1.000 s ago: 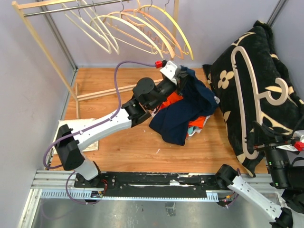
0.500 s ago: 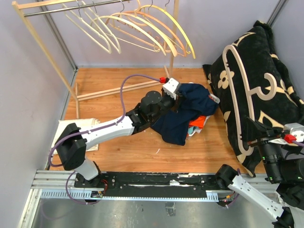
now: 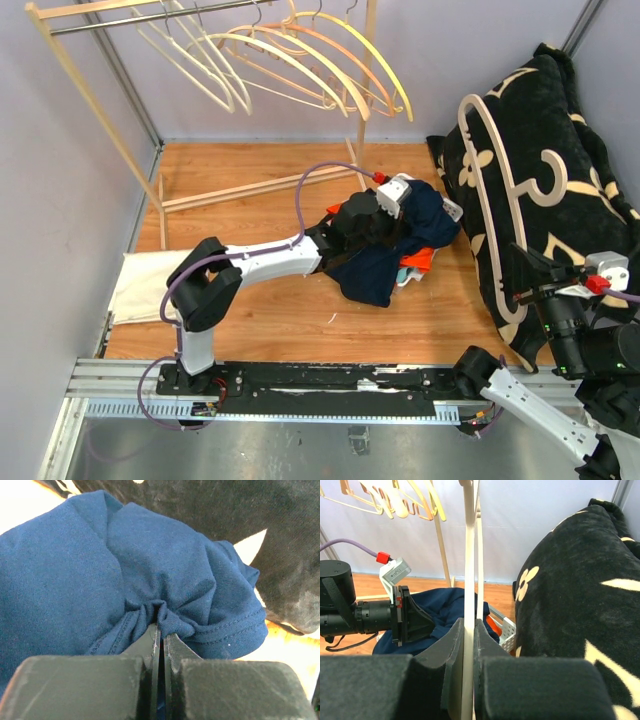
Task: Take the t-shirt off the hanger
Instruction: Place the T-shirt in the bin.
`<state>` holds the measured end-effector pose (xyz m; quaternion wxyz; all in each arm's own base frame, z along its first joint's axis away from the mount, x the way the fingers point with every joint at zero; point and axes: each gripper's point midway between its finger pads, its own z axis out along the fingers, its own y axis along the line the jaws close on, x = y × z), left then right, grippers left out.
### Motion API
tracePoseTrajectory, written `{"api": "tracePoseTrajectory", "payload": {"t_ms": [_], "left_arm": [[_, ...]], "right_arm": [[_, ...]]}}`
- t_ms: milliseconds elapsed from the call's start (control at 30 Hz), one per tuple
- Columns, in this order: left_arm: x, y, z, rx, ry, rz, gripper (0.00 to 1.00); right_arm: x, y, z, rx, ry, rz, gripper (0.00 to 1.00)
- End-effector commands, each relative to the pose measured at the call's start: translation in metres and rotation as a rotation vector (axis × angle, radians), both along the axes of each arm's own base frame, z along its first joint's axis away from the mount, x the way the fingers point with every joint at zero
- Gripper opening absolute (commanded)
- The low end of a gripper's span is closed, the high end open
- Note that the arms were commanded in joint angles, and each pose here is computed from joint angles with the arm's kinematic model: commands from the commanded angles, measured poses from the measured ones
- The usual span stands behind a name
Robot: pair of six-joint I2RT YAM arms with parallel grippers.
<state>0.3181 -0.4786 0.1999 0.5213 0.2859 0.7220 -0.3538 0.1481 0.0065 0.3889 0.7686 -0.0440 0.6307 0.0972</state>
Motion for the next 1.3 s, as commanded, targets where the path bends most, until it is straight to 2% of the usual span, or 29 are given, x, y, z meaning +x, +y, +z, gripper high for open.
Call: {"api": "tracePoseTrajectory", "payload": {"t_ms": [0,100,167,233,267,300,467,633,1000,1267], "left_arm": [[-0.007,0.000,0.000,0.017,0.035,-0.013,0.01],[-0.009,0.009,0.008,0.031,0.028,0.005,0.14],[-0.011,0.016,0.020,0.020,0.009,0.016,0.44],[-0.015,0.022,0.036,-0.008,-0.015,0.014,0.68],[-0.019,0.025,0.049,-0.030,-0.034,0.009,0.77],[-0.022,0.027,0.061,-0.051,-0.051,0.002,0.82],[-0.040,0.032,0.113,-0.146,-0.118,-0.049,0.84],[-0.052,0.043,0.145,-0.205,-0.156,-0.065,0.88],[-0.088,0.078,0.163,-0.250,-0.243,-0.061,0.86],[-0.097,0.109,0.167,-0.262,-0.250,0.010,0.82]], "right_arm": [[-0.002,0.004,0.014,0.036,-0.042,0.034,0.01],[0.000,0.008,0.015,0.034,-0.041,0.042,0.01],[0.002,0.010,0.016,0.034,-0.043,0.042,0.01],[0.003,0.011,0.018,0.037,-0.048,0.041,0.01],[0.003,0.011,0.019,0.039,-0.052,0.040,0.01],[0.004,0.011,0.020,0.040,-0.054,0.039,0.01],[0.006,0.013,0.022,0.049,-0.058,0.033,0.01],[0.007,0.013,0.022,0.056,-0.060,0.028,0.01],[0.021,0.027,0.037,0.073,-0.058,0.019,0.01],[0.027,0.046,0.042,0.085,-0.085,0.074,0.01]]}}
